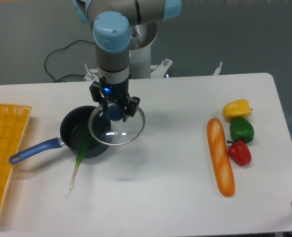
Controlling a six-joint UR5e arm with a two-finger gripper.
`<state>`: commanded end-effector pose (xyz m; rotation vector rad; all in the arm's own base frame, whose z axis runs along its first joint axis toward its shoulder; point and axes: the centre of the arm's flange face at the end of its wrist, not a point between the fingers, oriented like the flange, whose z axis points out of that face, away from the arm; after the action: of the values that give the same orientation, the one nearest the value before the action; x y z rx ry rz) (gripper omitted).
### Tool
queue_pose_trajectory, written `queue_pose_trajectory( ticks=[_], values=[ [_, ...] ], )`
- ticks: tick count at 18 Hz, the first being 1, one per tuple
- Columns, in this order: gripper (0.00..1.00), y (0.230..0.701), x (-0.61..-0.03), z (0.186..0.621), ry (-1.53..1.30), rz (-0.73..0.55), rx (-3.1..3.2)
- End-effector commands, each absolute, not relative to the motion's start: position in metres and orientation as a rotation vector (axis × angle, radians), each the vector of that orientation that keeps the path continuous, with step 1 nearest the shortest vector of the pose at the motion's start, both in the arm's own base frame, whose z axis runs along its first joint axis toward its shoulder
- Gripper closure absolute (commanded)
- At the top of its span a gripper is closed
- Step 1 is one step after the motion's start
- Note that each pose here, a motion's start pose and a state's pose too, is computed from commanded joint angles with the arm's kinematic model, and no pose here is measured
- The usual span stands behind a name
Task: Close the pot lid
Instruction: 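Carry the glass lid by its knob toward the dark saucepan, then lower the glass lid onto the saucepan rim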
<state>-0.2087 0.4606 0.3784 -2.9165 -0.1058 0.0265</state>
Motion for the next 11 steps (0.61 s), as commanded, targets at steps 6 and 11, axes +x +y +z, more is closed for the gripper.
queue_pose_trajectory(
  ticks=[6,11],
  values=[
    [0.62,0.467,-0.179,0.371,-0.100,0.006,-2.922],
    [0.62,0.471,-0.159,0.367,-0.092,0.004,-2.912]
  ],
)
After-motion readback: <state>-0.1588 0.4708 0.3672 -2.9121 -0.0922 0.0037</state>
